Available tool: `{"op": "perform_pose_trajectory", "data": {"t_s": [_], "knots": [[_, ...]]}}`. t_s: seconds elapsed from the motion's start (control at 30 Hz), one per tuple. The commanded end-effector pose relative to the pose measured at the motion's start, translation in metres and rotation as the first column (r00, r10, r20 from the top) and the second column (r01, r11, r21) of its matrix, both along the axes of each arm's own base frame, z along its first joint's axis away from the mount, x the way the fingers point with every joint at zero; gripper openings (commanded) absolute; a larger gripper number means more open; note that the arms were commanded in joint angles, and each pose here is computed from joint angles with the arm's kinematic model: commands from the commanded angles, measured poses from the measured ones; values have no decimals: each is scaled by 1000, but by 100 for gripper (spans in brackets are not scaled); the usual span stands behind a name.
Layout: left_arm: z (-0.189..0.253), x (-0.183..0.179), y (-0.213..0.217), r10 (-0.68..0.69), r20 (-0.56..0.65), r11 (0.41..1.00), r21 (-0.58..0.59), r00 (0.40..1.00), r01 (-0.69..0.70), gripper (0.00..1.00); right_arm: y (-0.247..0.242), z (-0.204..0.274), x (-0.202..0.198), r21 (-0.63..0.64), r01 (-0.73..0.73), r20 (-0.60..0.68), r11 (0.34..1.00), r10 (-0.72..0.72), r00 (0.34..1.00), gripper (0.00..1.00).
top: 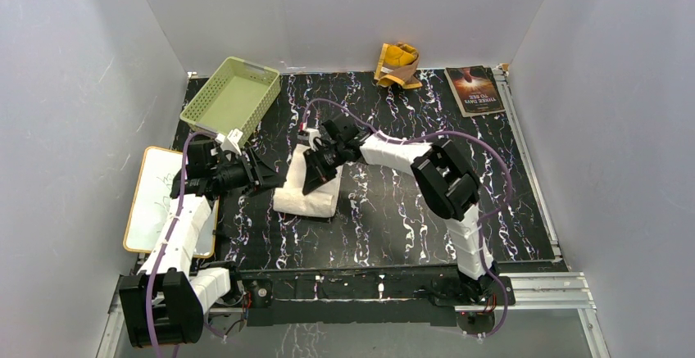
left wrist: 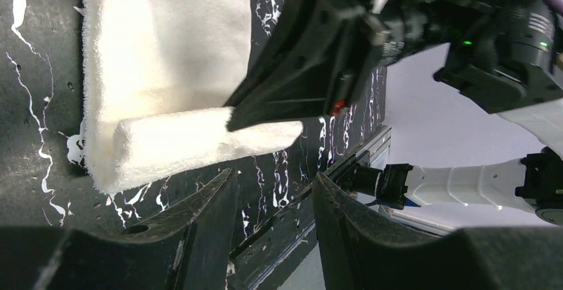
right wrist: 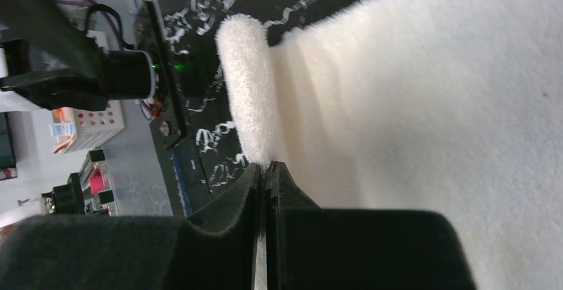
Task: Roll the towels
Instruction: Roll the towel at the center of the board.
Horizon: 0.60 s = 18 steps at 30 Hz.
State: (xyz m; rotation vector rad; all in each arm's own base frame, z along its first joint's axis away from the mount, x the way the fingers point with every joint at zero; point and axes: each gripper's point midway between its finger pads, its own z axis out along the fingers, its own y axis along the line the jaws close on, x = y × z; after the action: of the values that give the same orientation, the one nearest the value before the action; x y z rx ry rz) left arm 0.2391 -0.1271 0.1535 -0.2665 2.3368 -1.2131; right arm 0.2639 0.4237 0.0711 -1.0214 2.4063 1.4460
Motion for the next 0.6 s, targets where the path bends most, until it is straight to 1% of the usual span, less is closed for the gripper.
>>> {"op": "perform_pose_trajectory", "data": {"t_s": [0.0,0.3,0.57], "knots": [[17,0,-4,-6,-7,999,-42,1000,5,43,15,65,-4,138,-29,102,990,15,995,0],[10,-4,-5,-10,-30,998,-55,999,9,41,20,22,-20,76,-43,46,996,39,998,0],[-2,-6,-5,1,-55,998,-61,998,-5,40,21,-4,-19,50,-43,24,998,42,999,0]]}}
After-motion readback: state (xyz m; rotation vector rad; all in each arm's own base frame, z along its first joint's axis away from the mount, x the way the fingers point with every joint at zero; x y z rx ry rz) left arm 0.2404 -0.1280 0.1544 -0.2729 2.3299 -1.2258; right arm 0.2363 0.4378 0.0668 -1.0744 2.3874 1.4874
